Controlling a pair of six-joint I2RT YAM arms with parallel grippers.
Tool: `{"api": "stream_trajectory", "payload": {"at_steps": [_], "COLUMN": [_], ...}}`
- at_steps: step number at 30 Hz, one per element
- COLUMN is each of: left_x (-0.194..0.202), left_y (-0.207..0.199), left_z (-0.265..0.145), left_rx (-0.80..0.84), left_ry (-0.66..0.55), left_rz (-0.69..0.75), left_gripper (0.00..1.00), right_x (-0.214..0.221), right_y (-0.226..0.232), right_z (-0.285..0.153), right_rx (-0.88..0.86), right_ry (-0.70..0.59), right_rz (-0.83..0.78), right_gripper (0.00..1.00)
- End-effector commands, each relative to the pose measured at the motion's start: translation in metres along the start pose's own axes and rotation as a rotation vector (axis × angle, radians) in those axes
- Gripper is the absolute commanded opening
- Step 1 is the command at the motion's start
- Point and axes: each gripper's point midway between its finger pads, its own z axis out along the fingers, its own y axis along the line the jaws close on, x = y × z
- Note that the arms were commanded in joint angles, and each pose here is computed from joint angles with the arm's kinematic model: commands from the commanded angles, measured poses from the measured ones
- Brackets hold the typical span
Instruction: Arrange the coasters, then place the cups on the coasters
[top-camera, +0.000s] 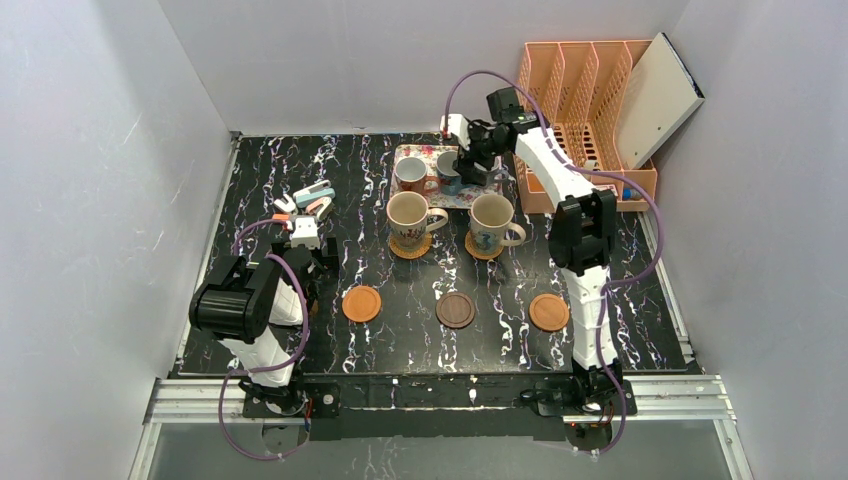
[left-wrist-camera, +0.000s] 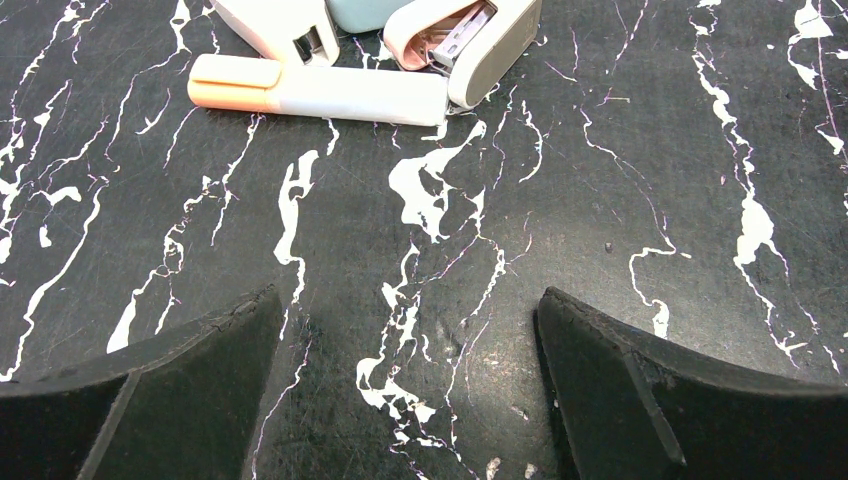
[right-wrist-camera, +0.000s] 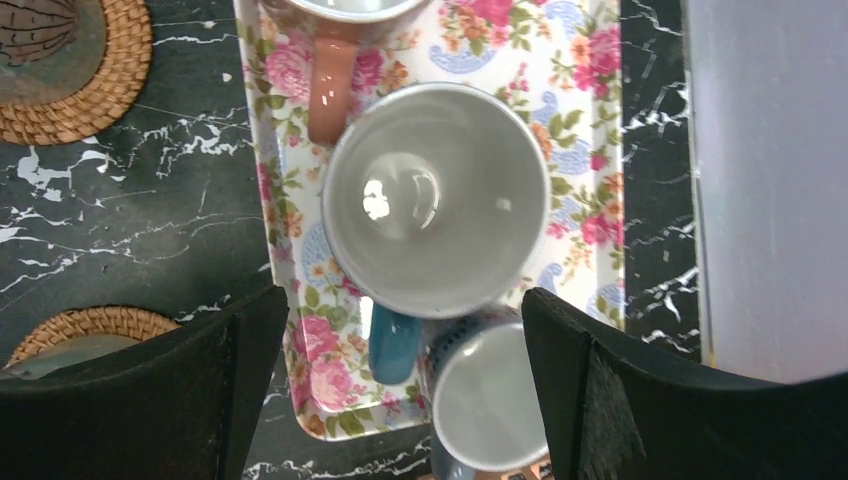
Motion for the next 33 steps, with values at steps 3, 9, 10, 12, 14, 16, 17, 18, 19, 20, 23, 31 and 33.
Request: {"api": "stream_trajectory", "payload": {"at_steps": [3,9,10,12,14,16,17,18,19,20,23,31,33], "left_x": [-0.009,-0.009,-0.010,-0.010,-0.010,-0.010,-0.010,-0.010,-0.010,-0.010,-0.010,-0.010,-0.010], "left_y": [0.006,0.006,0.006,0.006,0.006,0.006,0.006,0.006,0.006,0.006,0.006,0.006,0.006], "left_z": [0.004,0.004,0.004,0.004,0.004,0.004,0.004,0.004,0.004,0.004,0.004,0.004,0.004], "left_rx": [-0.034,-0.034,-0.034,-0.034,-0.034,-0.034,-0.033,-0.034,-0.034,-0.034,-0.034,-0.034,-0.034], "left_ry": [-0.027,-0.027,-0.028,-0.028,-0.028,-0.029,-0.028,-0.028,-0.028,-0.029,-0.028,-0.029,-0.028], "left_rz": [-0.016,-0.017,-0.016,-0.016,-0.017,-0.017,-0.016,-0.016,-0.016,-0.017,-0.016,-0.016,-0.017], "left_gripper": [0.98,0.98,0.98,0.98,0.98,0.98,0.98,0.98,0.98,0.98,0.98,0.98,0.98], "right_x": [0.013,0.021,0.021,0.024,0.028,0.031,0.031,0.032,0.031,0.030,0.028,0.016,0.008], "right_y": [0.013,0.012,0.011,0.010,0.010,0.011,0.011,0.011,0.011,0.011,0.010,-0.003,-0.008], "right_z": [0.017,0.020,0.021,0.022,0.024,0.027,0.028,0.028,0.030,0.030,0.031,0.030,0.027], "right_rx": [-0.057,-0.053,-0.051,-0.048,-0.047,-0.051,-0.052,-0.054,-0.057,-0.058,-0.051,-0.002,0.017], "right_ry": [0.046,0.070,0.072,0.082,0.094,0.100,0.100,0.099,0.093,0.087,0.077,0.040,0.019], "right_rz": [-0.010,-0.002,-0.004,-0.006,-0.002,-0.002,0.000,0.002,0.004,0.006,0.007,0.007,0.012], "right_gripper": [0.95,0.92,0.92,0.90,0.89,0.86,0.83,0.82,0.79,0.76,0.63,0.08,0.01]}}
